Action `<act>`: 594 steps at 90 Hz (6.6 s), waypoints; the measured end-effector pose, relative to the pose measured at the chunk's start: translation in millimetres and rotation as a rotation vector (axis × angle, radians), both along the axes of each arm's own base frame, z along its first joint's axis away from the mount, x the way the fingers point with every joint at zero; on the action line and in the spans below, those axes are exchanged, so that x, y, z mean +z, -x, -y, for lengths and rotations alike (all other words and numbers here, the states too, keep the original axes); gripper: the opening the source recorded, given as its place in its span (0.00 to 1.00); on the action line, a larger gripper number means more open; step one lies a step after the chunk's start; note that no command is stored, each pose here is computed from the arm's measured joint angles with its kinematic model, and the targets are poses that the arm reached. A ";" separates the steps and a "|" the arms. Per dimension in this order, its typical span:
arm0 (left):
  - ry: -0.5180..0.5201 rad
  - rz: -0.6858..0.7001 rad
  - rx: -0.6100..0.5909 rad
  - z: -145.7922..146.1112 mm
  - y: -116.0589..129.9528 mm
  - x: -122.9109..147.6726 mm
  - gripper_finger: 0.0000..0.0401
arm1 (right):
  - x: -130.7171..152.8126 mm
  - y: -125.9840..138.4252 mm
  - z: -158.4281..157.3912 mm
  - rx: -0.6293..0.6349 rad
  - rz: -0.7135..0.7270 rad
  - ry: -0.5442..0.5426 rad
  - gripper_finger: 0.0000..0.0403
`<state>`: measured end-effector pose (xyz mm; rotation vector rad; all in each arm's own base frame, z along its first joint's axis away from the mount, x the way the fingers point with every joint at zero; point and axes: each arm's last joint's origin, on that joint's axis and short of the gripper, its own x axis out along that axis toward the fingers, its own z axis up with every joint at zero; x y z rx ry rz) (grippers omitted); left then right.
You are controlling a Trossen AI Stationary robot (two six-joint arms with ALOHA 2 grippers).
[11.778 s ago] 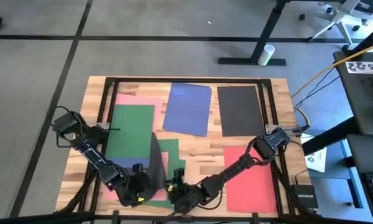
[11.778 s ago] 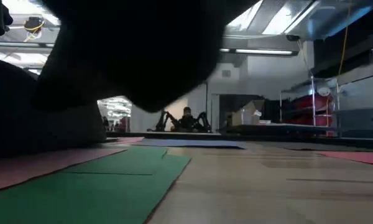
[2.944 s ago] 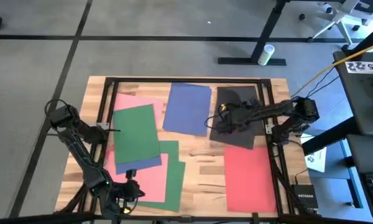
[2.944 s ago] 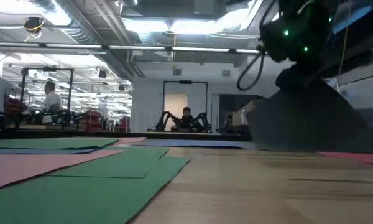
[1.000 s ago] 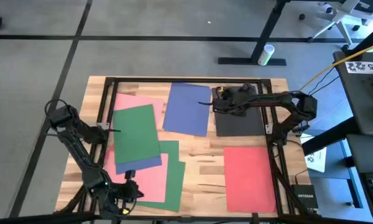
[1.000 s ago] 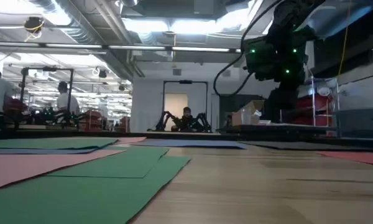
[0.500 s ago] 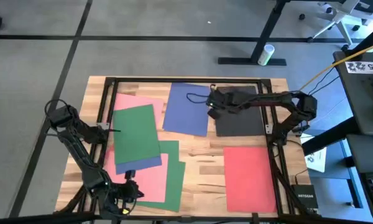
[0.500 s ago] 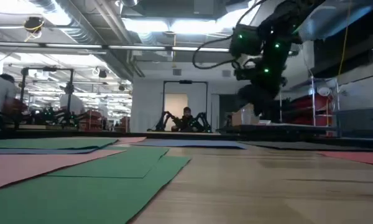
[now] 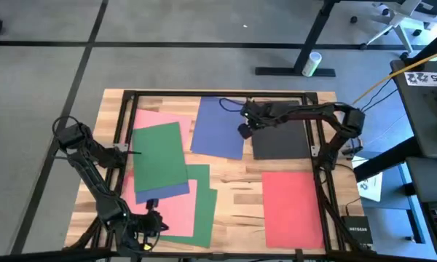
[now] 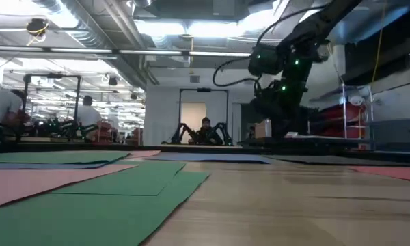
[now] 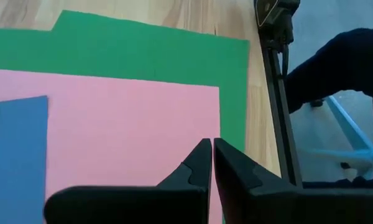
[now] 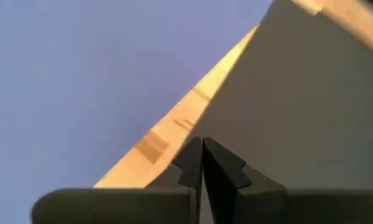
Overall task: Organize paper
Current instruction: Stack the black paper on top of the other black papers on the table, then stack the blue paper on top of the other blue papers on the table
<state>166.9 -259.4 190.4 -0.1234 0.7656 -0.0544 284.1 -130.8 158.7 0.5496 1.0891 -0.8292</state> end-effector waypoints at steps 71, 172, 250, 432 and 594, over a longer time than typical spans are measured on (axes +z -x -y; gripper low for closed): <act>0.013 -0.005 -0.012 4.9 7.4 -1.2 0.00 | -29.5 -10.2 11.2 -0.113 0.052 -0.096 0.00; 0.025 -0.007 0.001 4.8 7.1 -1.5 0.00 | -31.6 -2.3 13.0 -0.269 0.002 -0.068 0.00; 0.022 -0.007 -0.001 4.9 7.1 -1.5 0.00 | -31.8 -2.2 12.5 -0.460 0.052 -0.046 0.00; -0.346 -0.459 0.125 -190.7 -109.8 -15.9 0.00 | 94.9 -2.8 -204.0 0.544 0.167 0.359 0.00; -0.071 -0.524 0.087 -153.3 -86.5 -31.8 0.00 | -4.9 -160.4 -30.9 0.712 0.312 0.162 0.00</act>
